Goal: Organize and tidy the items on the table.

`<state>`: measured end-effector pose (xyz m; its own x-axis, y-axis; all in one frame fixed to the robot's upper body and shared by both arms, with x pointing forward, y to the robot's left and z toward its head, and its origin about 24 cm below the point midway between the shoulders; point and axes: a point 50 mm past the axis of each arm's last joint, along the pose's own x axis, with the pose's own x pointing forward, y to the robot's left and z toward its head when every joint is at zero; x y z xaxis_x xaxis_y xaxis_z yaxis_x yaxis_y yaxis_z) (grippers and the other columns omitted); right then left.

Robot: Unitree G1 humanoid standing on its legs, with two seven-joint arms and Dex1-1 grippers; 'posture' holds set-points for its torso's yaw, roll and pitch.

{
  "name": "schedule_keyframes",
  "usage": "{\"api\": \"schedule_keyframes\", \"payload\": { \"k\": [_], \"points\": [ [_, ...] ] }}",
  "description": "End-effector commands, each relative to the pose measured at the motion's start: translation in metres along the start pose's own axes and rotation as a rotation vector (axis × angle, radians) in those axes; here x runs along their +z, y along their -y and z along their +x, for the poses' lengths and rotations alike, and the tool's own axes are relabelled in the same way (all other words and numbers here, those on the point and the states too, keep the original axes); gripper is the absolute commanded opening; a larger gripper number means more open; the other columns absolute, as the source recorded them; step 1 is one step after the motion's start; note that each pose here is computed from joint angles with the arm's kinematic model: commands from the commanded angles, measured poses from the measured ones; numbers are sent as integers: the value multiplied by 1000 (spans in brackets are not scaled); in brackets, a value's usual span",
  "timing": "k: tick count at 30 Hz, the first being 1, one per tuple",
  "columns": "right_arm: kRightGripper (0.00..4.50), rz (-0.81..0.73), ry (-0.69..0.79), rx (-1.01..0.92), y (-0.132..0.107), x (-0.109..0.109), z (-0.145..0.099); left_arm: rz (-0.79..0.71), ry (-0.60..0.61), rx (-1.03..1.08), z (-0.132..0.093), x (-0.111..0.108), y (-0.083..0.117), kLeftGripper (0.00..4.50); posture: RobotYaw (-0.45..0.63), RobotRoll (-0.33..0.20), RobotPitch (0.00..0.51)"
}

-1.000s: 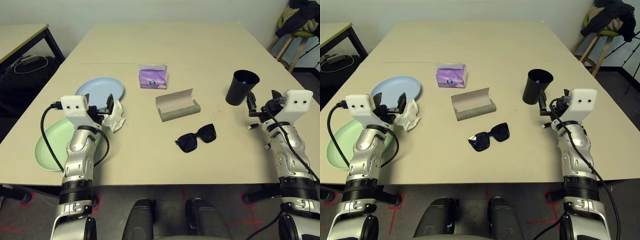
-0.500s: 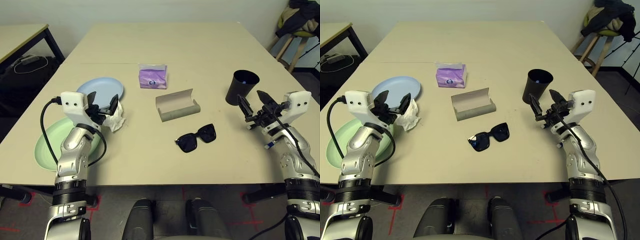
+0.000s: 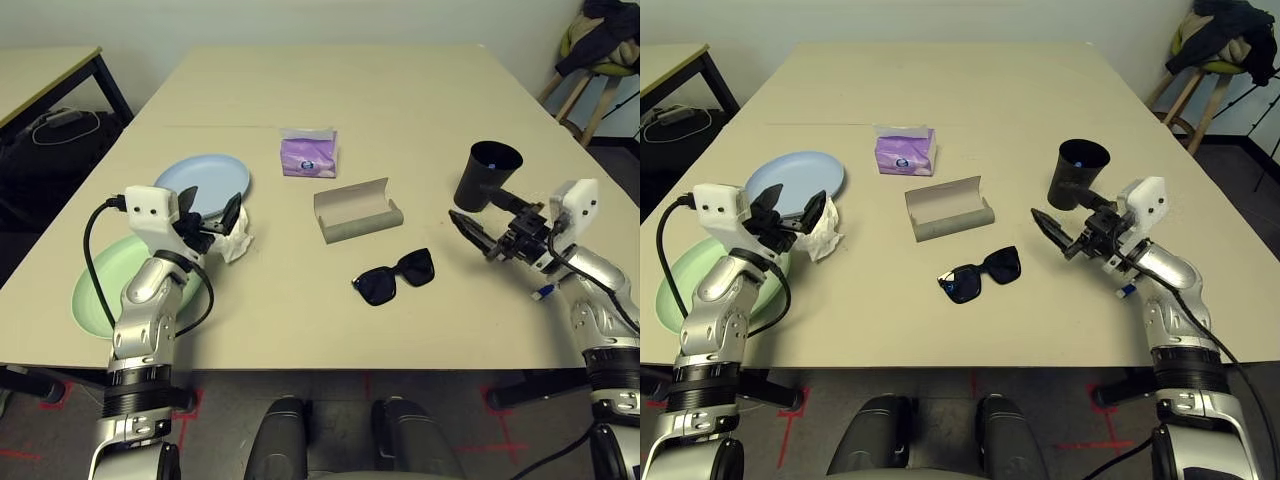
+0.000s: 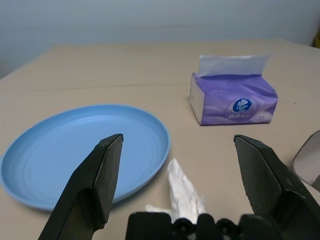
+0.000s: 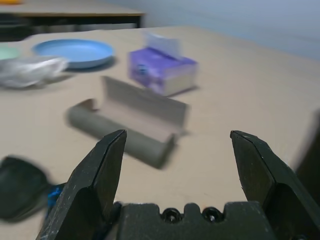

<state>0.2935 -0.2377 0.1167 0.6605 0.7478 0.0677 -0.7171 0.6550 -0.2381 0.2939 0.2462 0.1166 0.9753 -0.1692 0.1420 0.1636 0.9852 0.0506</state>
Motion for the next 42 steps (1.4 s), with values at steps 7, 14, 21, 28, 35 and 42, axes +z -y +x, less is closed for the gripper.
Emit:
{"api": "schedule_keyframes", "payload": {
  "k": [7, 14, 21, 28, 35, 42],
  "points": [
    [4500, -77, -36, 280, -16, 6, 3, -9, -7, 1, -2, -1, 4, 4478, 186, 0, 53],
    [4500, -173, -133, 440, -25, -3, -6, -9, -7, -2, -2, -1, 5, 4478, 185, 0, 52],
    [4500, -200, -134, 494, -27, -4, -8, -9, -10, -3, -1, -1, 3, 4478, 184, 0, 50],
    [4500, -110, -92, 504, -31, 2, -4, -10, -15, -10, -1, 0, 1, 4478, 184, 0, 51],
    [4500, -56, -81, 507, -33, 9, 1, -9, -18, -13, -1, 1, 0, 4478, 185, 0, 48],
    [4500, -42, -65, 509, -34, 10, 5, -33, -55, -81, -5, 9, -12, 4478, 202, 0, 46]
  ]
}}
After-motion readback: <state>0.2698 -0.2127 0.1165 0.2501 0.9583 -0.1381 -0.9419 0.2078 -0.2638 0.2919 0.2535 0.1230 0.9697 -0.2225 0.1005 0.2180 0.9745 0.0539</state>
